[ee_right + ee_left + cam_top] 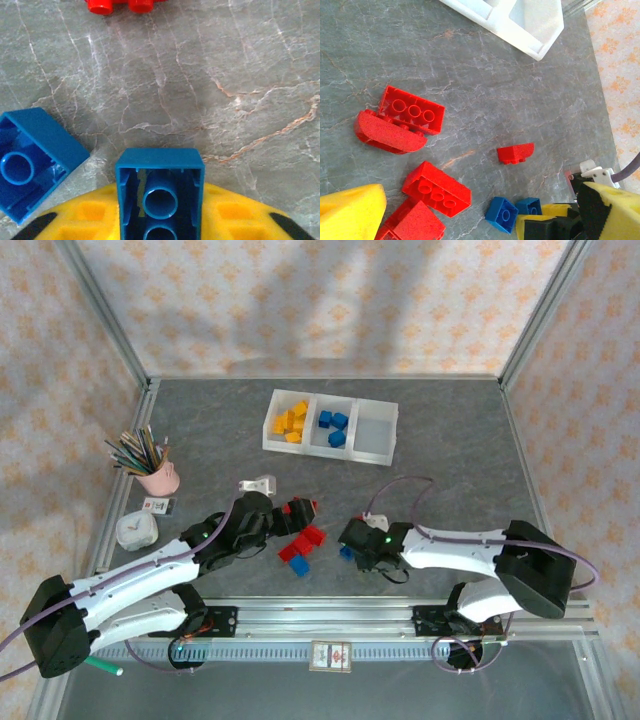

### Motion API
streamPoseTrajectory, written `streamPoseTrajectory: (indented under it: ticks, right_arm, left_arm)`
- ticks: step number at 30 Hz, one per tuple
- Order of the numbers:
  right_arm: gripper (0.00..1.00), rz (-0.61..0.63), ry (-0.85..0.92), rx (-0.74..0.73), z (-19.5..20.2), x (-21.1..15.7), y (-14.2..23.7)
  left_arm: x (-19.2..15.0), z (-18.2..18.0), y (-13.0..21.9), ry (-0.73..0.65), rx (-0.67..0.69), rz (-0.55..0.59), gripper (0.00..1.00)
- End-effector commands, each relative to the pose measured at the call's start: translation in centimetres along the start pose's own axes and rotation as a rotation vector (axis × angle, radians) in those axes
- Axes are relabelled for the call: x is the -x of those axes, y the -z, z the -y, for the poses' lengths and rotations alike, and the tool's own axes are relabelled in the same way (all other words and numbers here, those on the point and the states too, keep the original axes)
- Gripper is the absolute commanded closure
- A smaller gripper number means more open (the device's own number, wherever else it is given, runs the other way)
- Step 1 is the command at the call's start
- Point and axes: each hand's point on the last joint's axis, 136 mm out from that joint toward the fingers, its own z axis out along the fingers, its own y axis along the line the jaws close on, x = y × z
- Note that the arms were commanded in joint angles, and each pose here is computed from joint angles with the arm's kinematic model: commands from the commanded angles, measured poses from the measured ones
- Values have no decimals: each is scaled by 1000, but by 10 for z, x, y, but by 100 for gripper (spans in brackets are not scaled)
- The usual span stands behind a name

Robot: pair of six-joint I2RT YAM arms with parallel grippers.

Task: Sort the legos into containers by color
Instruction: Pick up the lego from the bottom-center of the table, then place the lego in the container.

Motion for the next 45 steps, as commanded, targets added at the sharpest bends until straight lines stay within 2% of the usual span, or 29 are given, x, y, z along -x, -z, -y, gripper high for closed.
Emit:
streamPoseTrajectory:
  ticks: [1, 7, 13, 22, 29, 32, 35, 38, 42, 45]
  right_arm:
    - [75, 74, 29, -3, -9, 21, 10]
    - [73, 163, 27, 15, -16, 63, 44]
    - [72, 294, 32, 84, -38, 137, 66]
    - [71, 418, 20, 136, -79, 260, 54]
    - [71, 436, -22, 108, -76, 336, 17]
    - [67, 432, -16, 105, -80, 355, -1]
    - [55, 432, -2, 109, -87, 368, -5]
    - [44, 452, 11, 136, -93, 376, 10]
    - [43, 463, 15, 170, -92, 369, 35]
    - [42, 437, 6, 198, -85, 344, 42]
  left_arm:
    - [1, -4, 1, 6, 12, 19, 1]
    - [19, 0, 12, 11, -2, 81, 1]
    - [48, -10, 24, 1, 40, 140, 1]
    - [90, -28, 26, 14, 108, 242, 1]
    - [111, -39, 15, 44, 143, 283, 1]
    - [116, -43, 11, 59, 148, 286, 1]
    - [120, -44, 10, 56, 160, 288, 1]
    - [120, -44, 10, 50, 160, 289, 1]
    - [119, -39, 9, 49, 139, 274, 1]
    - [113, -39, 8, 48, 125, 254, 1]
